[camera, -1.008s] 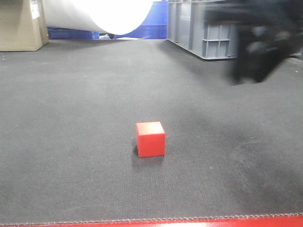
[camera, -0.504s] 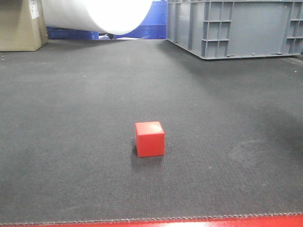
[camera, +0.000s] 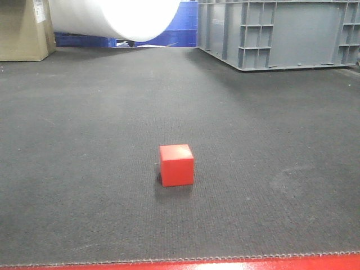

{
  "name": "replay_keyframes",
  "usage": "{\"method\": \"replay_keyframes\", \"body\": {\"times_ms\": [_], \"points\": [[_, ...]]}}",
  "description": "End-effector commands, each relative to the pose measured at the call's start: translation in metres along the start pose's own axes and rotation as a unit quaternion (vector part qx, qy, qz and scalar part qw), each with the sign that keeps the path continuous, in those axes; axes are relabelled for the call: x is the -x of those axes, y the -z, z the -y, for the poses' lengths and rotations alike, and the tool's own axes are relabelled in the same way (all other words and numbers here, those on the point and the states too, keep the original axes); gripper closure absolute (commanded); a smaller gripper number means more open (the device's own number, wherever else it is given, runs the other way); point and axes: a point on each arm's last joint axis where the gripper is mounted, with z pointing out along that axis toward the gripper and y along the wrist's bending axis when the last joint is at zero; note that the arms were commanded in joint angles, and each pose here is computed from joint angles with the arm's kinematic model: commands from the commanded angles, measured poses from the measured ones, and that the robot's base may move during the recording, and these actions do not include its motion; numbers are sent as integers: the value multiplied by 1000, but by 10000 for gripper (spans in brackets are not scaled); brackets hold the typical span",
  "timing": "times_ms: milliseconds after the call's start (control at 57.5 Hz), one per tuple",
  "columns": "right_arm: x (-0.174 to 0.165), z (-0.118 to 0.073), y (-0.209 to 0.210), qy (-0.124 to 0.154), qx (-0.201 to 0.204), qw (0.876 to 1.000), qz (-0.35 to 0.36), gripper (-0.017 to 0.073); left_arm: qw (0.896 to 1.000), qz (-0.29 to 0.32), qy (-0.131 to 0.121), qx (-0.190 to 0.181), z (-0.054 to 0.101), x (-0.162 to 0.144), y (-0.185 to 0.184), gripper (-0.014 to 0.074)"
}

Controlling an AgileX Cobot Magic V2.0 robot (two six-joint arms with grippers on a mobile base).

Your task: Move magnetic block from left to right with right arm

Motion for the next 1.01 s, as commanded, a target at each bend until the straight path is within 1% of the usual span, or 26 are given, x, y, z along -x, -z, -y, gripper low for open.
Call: {"method": "replay_keyframes", "body": {"times_ms": [0, 156, 400, 504, 608, 713, 817, 886, 991], "points": [[9, 2, 12, 32, -16, 996, 80, 525, 999, 40, 5, 0, 0, 5, 1, 720], [3, 1, 21, 32, -18, 994, 104, 525, 999, 40, 5, 0, 0, 5, 1, 720], [2, 1, 21, 32, -18, 994, 100, 525, 999, 40, 5, 0, 0, 5, 1, 720], [-5, 1, 18, 32, -18, 995, 98, 525, 999, 40, 5, 0, 0, 5, 1, 720], [-8, 0, 18, 29, -16, 991, 131, 525, 999, 40, 5, 0, 0, 5, 1, 720], [-16, -3, 18, 26, 0, 987, 160, 525, 999, 40, 5, 0, 0, 5, 1, 720], [-29, -5, 17, 7, 19, 988, 154, 525, 999, 40, 5, 0, 0, 5, 1, 720], [-39, -6, 17, -12, 26, 988, 153, 525, 999, 40, 5, 0, 0, 5, 1, 720], [-44, -7, 15, -14, 28, 990, 135, 525, 999, 40, 5, 0, 0, 5, 1, 720]]}}
